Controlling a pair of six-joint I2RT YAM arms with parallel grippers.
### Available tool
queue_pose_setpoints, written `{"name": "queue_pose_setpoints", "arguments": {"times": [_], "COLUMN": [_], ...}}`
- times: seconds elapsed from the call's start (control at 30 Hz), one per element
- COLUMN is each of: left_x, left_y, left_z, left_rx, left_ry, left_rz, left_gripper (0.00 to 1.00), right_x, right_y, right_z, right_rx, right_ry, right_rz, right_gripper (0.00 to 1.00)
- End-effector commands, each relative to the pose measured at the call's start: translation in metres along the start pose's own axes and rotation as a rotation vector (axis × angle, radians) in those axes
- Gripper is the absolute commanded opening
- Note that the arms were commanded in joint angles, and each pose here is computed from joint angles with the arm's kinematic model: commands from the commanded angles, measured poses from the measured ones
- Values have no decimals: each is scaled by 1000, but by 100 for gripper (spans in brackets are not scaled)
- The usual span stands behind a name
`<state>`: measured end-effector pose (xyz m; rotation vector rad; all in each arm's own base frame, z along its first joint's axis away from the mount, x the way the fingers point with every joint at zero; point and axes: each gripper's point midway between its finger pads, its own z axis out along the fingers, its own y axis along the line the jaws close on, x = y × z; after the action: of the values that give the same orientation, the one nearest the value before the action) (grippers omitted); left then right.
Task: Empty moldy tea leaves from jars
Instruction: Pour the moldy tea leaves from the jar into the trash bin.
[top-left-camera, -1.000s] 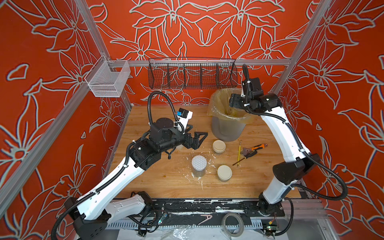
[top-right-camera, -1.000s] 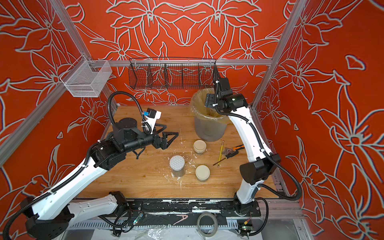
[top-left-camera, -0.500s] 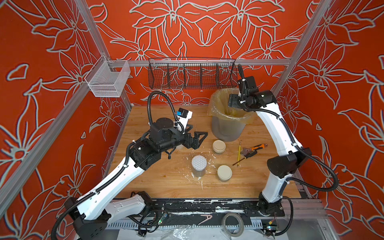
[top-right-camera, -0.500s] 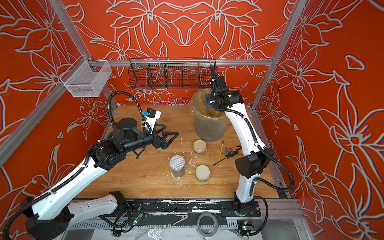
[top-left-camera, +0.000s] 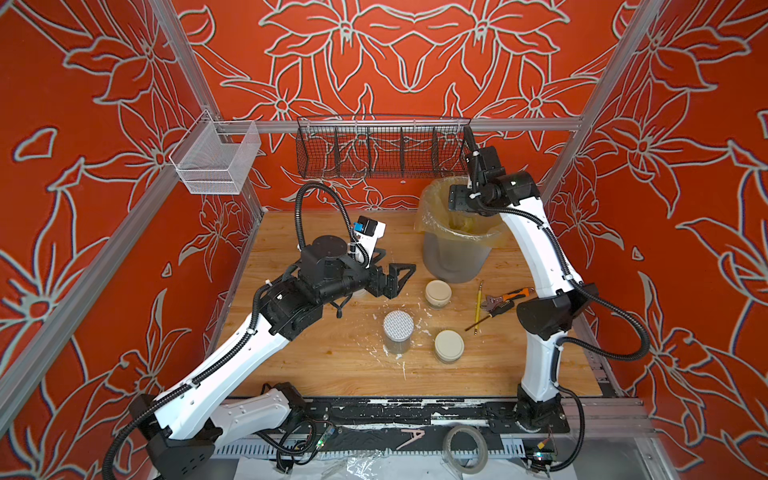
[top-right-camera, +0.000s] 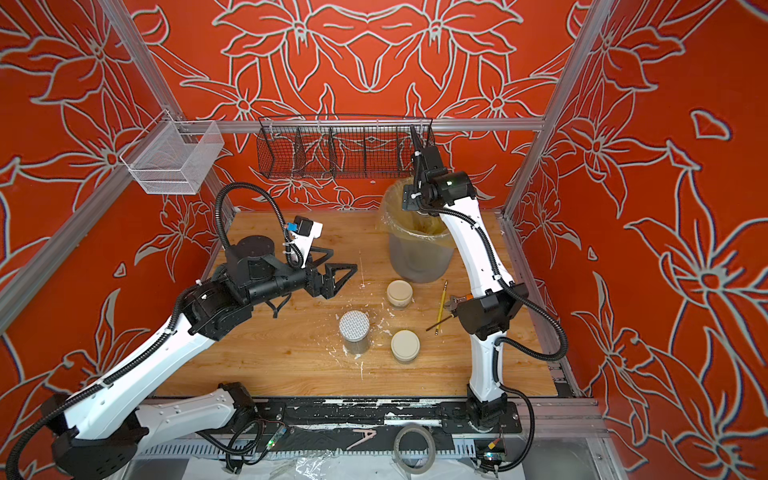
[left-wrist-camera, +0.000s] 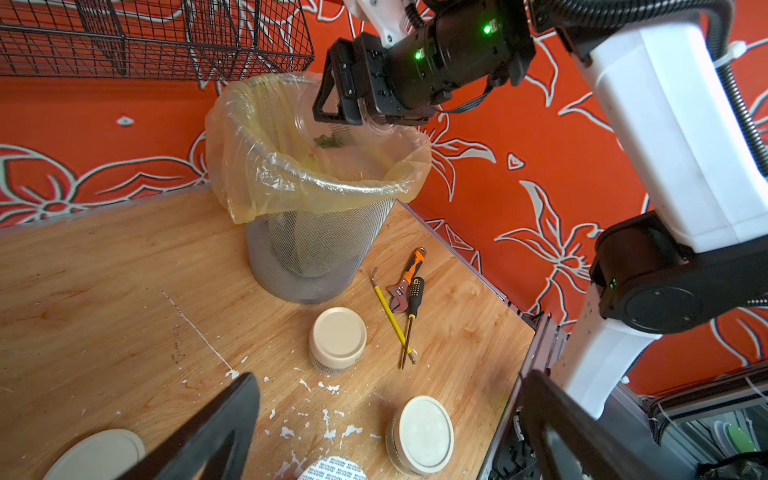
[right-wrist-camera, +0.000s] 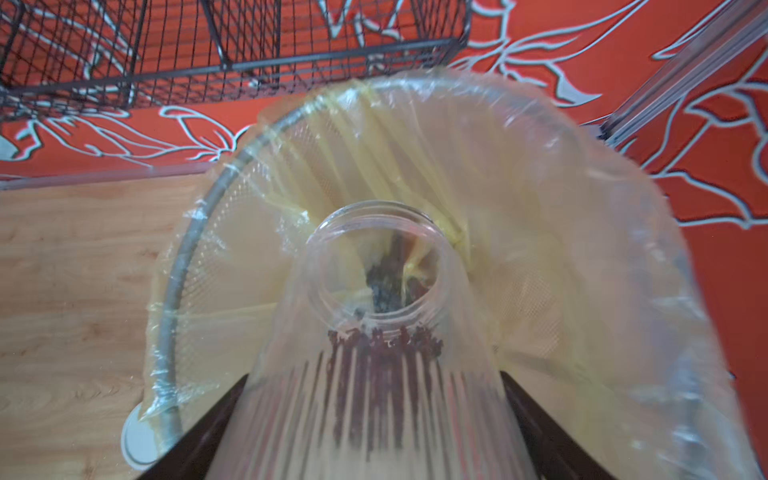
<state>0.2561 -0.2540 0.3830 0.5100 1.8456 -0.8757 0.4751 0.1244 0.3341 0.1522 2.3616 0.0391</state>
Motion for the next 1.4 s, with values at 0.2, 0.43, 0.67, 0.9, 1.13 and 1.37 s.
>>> {"name": "queue_pose_setpoints", "arguments": {"times": [0.2,0.43,0.67,0.9,1.13,1.37], "left_x": [-13,-19,-42,-84,-98,-100], "left_y": [-15,-1,-2,0,5,-1], "left_z": [11,53,120,162,196,224], "left_rx": [89,30,99,138,167,266], "left_ry": [-103,-121,-207,-313,-338,-349], "left_rz": [327,715,922,962,999,1027], "left_gripper": [97,97,97,97,97,97], "right_x": [-14,-14,-16,-33,-32,-26], "right_y": [-9,-25,-28,-26,-12,-3], "right_z": [-18,-28,-41,-93,-113,-114], "right_rx": [29,22,-37,-160,-297,-350], "right_ry": [-59,-62,-112,-209,-184,-144], "right_rz": [-2,91,141,202,228,205], "right_gripper": [0,2,2,3,3,3]}}
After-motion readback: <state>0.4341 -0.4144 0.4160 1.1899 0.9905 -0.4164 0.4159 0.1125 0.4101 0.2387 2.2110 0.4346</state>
